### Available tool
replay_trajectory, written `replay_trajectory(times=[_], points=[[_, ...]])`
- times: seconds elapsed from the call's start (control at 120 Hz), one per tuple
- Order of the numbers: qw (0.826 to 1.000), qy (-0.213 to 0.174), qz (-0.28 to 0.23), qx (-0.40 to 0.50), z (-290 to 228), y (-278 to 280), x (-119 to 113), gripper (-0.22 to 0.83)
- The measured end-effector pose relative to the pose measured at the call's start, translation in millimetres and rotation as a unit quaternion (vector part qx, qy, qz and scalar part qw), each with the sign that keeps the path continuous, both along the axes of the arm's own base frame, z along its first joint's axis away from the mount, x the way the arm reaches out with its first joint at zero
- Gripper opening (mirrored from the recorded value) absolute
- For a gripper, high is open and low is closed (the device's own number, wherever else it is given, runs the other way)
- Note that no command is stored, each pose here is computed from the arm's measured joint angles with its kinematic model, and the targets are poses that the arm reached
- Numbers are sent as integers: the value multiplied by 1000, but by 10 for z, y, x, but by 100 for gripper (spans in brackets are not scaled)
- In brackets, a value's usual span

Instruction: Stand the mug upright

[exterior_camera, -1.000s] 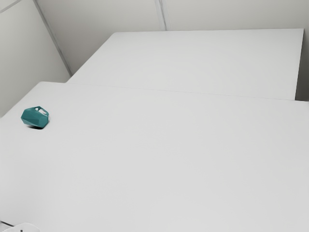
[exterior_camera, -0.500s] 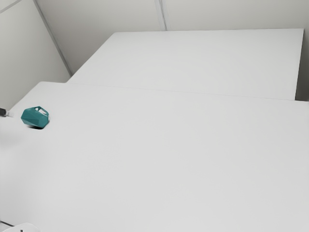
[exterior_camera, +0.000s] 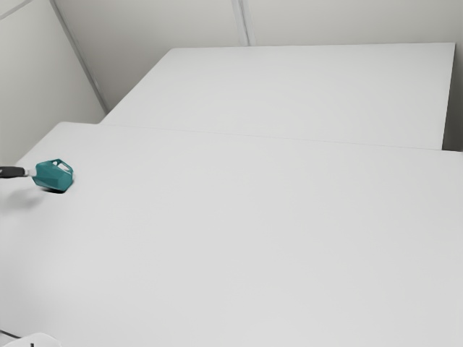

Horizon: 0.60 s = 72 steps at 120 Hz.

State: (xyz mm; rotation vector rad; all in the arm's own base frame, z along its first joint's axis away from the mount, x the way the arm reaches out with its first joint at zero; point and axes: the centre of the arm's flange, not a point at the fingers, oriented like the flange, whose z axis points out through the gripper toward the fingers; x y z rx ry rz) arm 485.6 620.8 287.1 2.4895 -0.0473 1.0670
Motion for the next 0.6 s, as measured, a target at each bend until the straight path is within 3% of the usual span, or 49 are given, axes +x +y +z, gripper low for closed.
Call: replay_trajectory(times=[0.6], points=[[999,-41,-5,-11,-130,-151,253,62]])
